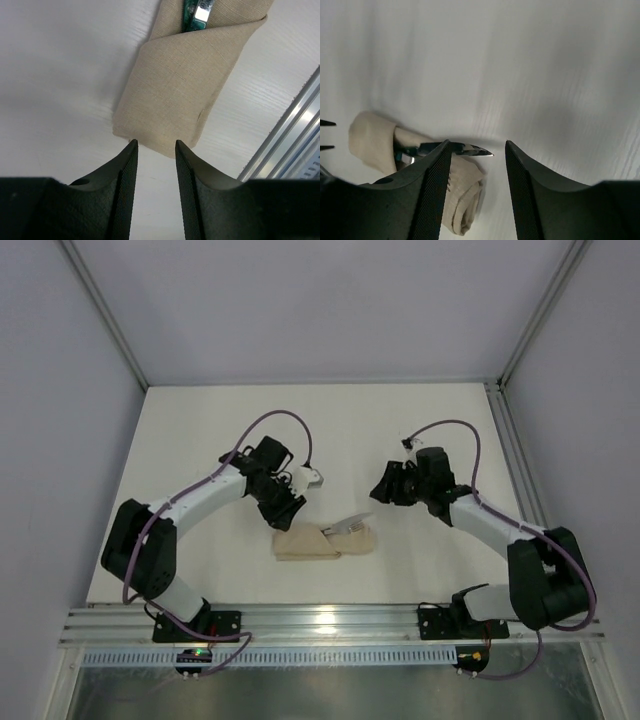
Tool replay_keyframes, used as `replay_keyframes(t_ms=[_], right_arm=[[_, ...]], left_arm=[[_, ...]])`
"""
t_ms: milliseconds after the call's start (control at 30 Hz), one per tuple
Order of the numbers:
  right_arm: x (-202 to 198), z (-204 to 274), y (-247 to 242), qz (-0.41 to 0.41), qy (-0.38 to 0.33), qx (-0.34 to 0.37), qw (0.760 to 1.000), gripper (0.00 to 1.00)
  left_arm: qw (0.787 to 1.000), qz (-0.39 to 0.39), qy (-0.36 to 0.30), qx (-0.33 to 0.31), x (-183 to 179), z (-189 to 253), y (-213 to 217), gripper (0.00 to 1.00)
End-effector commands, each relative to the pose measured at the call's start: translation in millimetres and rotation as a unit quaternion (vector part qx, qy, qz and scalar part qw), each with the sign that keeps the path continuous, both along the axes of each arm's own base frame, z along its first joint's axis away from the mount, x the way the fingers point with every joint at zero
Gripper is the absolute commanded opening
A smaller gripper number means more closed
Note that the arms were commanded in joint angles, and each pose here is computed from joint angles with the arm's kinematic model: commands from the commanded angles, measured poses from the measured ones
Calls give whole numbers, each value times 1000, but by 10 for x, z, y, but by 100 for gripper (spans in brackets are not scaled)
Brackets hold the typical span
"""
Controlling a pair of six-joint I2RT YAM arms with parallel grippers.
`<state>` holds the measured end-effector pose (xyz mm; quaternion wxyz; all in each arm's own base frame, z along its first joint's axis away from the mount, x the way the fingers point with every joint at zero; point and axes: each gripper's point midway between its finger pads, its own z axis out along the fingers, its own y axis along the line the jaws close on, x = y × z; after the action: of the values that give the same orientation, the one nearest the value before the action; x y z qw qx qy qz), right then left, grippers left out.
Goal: Fold the napkin into a case and place the utensils inside
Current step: Insert the knife into the folded napkin.
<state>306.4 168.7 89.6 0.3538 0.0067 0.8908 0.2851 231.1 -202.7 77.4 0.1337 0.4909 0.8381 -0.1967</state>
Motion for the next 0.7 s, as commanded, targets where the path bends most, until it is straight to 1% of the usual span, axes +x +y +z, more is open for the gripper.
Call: replay_keyframes(t_ms=[0,100,167,200,233,333,367,400,467,500,567,600,667], right_arm=[[-32,2,218,157,-3,-27,987,52],[81,-23,300,179,1,-25,984,52],[84,-159,383,195,23,-14,980,52],[77,-164,434,205,32,-7,978,51],[49,-276,448,214,46,-14,976,51],[-98,-388,547,243,66,-20,968,47],[-151,-442,573,250,74,-21,965,45],[-249,-488,615,263,84,-20,961,41],[-335,-549,635,272,93,-24,957,37],[-416,-587,648,278,99,-26,955,33],[-479,-594,654,283,100,-24,953,29],[-532,-568,661,287,97,-23,953,25],[-576,-528,657,288,91,-26,953,23]], left_arm=[[999,-47,0,-18,-180,127,-58,38],[997,-79,6,-12,-345,30,-96,38],[994,-110,7,-6,-477,-27,-160,39],[992,-124,8,0,-540,-80,-162,39],[991,-134,7,13,-574,-134,-149,40],[987,-157,7,29,-676,-249,-166,41],[987,-157,8,33,-671,-282,-155,41],[987,-156,6,33,-657,-297,-161,41],[987,-156,8,36,-660,-324,-154,41],[987,-156,9,37,-665,-332,-150,41],[987,-157,11,38,-661,-354,-153,41],[987,-157,16,41,-672,-384,-146,41],[986,-158,21,43,-687,-421,-138,40]])
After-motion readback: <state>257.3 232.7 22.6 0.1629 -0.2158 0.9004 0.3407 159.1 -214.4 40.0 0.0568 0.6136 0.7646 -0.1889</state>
